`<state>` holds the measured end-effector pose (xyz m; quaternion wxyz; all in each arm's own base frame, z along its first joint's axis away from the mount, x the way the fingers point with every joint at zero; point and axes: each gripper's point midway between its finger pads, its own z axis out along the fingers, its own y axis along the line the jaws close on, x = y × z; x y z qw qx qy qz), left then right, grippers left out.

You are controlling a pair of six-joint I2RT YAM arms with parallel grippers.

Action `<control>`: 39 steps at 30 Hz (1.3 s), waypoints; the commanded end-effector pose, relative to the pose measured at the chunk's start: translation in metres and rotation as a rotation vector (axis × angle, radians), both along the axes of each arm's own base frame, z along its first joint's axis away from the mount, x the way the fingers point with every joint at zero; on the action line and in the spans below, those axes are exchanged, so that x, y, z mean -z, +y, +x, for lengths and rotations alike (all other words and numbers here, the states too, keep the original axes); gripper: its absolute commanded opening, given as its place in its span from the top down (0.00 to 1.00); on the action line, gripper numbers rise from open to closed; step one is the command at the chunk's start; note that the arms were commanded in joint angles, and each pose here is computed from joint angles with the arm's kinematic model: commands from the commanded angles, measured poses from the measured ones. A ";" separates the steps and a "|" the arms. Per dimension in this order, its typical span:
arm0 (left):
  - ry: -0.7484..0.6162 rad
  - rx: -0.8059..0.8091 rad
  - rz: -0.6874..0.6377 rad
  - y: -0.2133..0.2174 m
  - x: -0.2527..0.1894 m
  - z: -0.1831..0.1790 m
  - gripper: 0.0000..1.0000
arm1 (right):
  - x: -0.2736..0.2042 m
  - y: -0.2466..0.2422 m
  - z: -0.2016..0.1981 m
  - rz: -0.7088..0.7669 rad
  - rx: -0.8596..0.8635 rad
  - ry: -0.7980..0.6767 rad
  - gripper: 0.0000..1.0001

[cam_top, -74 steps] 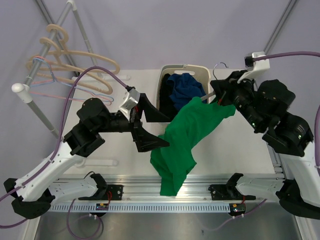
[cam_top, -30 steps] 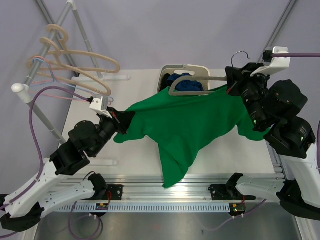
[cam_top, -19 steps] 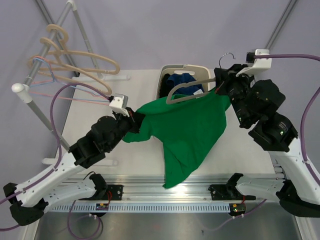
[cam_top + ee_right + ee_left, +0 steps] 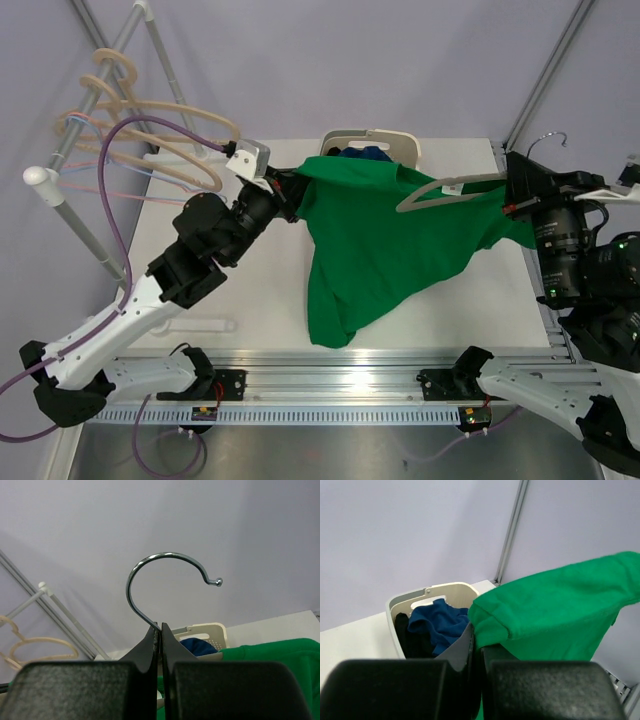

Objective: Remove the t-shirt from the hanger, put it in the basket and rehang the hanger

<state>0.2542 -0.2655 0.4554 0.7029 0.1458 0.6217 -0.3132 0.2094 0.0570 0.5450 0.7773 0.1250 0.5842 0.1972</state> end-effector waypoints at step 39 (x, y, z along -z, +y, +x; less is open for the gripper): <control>0.075 0.280 0.051 0.024 0.039 -0.081 0.01 | 0.159 0.128 0.037 -0.129 -0.393 0.290 1.00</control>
